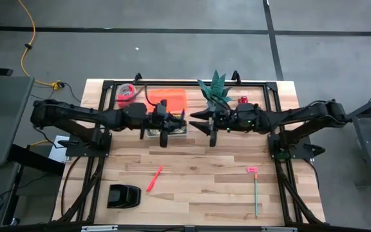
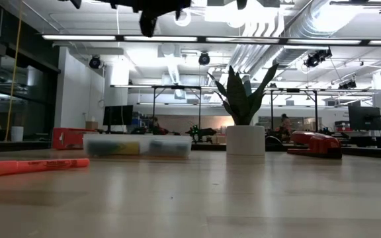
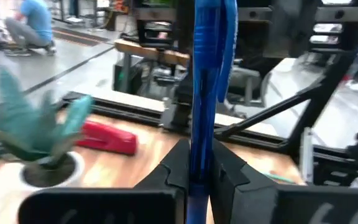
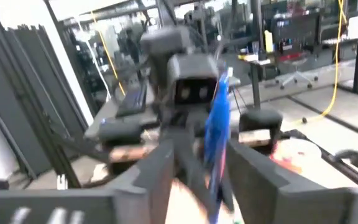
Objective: Pack school essentials
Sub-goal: Put the blue pen into the orange supply box
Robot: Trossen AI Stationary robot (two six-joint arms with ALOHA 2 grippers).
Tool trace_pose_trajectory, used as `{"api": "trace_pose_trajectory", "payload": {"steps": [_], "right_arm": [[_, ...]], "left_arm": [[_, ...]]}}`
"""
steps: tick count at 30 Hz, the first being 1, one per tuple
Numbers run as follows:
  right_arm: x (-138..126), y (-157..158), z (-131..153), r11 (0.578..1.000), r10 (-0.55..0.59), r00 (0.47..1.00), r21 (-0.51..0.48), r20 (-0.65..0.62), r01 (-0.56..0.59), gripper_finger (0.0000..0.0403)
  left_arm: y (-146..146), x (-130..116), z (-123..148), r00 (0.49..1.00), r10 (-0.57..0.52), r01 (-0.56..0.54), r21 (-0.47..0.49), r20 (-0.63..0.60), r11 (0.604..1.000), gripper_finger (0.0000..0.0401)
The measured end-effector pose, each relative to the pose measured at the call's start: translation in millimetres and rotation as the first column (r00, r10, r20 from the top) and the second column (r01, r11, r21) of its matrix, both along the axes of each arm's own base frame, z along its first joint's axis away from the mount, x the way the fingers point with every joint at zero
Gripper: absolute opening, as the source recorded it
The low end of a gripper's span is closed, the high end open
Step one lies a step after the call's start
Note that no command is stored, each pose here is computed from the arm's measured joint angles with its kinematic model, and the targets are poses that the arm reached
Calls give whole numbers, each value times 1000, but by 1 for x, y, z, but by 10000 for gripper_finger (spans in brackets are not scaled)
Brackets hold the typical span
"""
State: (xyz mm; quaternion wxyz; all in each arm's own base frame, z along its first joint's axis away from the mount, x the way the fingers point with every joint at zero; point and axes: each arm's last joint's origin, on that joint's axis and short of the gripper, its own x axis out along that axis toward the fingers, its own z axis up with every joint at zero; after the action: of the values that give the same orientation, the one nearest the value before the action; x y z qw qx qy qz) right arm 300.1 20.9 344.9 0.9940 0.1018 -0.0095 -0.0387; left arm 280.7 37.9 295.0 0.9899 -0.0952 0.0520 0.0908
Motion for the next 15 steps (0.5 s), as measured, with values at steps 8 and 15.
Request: {"api": "trace_pose_trajectory", "payload": {"steps": [8,15], "right_arm": [[-37,-6,12,1000,-25,991,-13,-129,23,209],[-46,-6,8,1000,-22,978,-19,-208,19,211]], "left_arm": [[2,-56,39,999,32,-34,70,28,997,17],[-14,-96,59,987,16,-29,79,162,996,15]]}}
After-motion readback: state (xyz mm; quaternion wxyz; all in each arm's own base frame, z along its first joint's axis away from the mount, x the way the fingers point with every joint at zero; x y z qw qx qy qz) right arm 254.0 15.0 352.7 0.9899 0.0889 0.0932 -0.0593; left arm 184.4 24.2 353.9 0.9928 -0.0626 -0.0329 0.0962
